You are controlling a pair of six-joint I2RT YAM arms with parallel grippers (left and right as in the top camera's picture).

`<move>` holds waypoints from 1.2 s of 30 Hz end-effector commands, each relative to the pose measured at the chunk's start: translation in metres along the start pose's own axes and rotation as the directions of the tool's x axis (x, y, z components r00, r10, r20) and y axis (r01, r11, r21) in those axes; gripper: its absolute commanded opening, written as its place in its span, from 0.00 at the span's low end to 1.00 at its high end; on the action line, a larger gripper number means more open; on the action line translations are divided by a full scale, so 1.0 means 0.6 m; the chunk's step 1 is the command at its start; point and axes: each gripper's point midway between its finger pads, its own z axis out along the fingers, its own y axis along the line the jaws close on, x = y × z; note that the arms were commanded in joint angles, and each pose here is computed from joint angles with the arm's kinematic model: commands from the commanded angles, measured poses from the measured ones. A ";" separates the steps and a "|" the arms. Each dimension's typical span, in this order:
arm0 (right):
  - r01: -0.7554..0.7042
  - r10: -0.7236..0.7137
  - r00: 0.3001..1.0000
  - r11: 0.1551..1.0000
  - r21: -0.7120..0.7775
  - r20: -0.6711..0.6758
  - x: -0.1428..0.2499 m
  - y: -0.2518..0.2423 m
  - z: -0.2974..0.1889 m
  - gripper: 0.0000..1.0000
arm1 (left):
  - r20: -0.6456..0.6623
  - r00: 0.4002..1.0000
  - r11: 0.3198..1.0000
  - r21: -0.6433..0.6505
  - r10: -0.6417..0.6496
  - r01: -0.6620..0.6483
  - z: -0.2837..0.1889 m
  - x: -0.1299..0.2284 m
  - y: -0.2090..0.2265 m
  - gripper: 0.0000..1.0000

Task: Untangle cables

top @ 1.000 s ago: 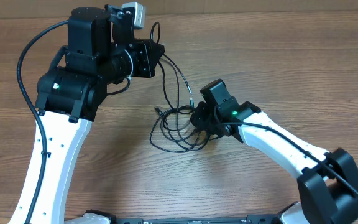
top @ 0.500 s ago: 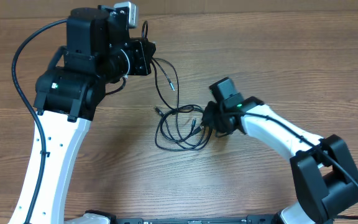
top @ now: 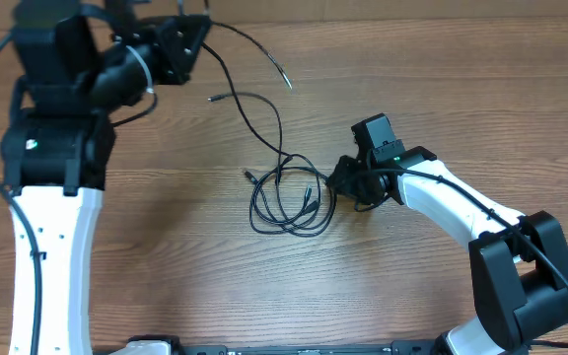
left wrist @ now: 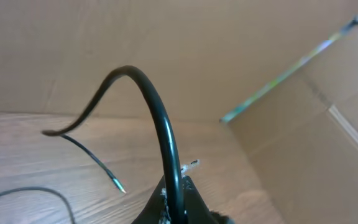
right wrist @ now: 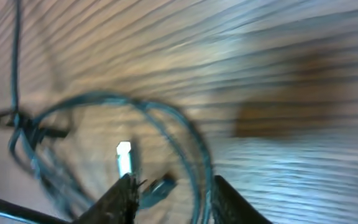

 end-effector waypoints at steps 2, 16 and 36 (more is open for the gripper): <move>0.236 -0.256 0.964 0.947 -0.219 -0.072 0.029 0.061 -0.011 0.43 | 0.032 0.995 0.994 0.055 -0.091 0.089 -0.030 -0.023 -0.032 0.04; 0.253 -0.252 0.967 0.918 -0.307 0.044 -0.029 0.082 -0.032 0.66 | 0.208 0.934 0.938 0.255 -0.290 0.235 -0.054 -0.124 -0.097 0.04; 0.250 -0.303 0.949 0.891 -0.380 -0.085 0.036 0.093 -0.017 0.69 | 0.284 0.835 0.866 0.329 -0.471 0.376 -0.071 -0.170 -0.099 0.04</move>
